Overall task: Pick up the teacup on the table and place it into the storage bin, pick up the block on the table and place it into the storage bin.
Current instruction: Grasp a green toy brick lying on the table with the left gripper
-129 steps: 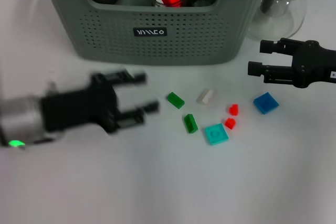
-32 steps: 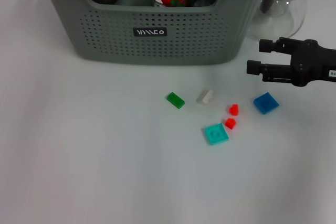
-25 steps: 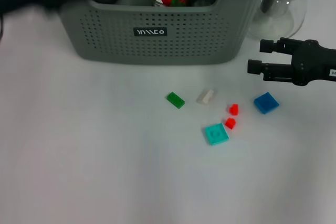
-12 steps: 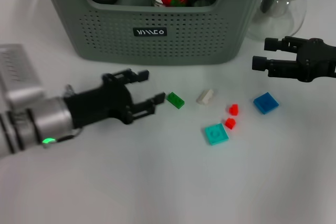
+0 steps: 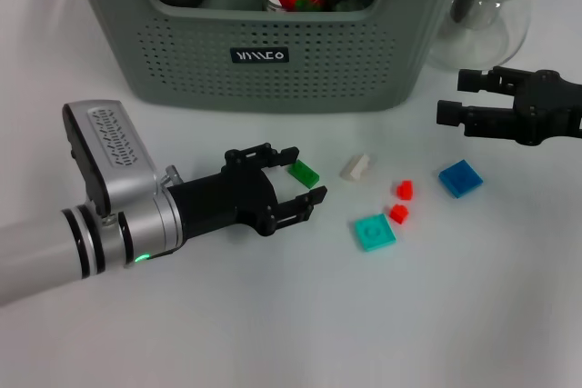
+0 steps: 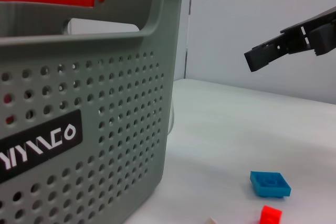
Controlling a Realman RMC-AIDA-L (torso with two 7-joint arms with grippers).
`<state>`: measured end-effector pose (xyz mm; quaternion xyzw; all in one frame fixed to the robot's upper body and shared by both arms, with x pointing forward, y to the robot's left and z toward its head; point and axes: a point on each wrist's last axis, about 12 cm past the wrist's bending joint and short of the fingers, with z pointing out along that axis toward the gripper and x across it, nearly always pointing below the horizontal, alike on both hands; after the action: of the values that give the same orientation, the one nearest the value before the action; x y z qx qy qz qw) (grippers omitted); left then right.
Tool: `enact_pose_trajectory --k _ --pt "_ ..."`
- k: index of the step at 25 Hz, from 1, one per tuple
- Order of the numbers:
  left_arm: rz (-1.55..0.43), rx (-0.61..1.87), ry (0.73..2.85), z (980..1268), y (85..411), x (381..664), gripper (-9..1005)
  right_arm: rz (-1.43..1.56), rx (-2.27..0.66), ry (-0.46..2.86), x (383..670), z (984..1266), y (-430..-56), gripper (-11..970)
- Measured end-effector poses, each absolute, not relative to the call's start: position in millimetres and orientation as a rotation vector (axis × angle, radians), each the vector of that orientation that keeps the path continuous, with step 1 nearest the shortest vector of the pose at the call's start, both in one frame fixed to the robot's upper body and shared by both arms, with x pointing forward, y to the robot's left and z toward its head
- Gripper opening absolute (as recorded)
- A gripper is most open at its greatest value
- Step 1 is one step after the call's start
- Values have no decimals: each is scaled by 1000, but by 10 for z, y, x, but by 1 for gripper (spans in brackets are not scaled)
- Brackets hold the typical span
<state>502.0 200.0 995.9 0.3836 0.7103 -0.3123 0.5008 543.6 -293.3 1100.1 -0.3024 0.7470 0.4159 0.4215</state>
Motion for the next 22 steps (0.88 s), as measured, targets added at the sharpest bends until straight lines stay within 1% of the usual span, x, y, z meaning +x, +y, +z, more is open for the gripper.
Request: enact_pose_trajectory --k 10,22 --pt "-785 963 1710 9938 1882 4988 659 1040 -759 1875 5436 10994 -2930 857" --pt "-712 918 1806 9841 1984 5001 658 1037 -768 1874 5457 11007 -2916 856"
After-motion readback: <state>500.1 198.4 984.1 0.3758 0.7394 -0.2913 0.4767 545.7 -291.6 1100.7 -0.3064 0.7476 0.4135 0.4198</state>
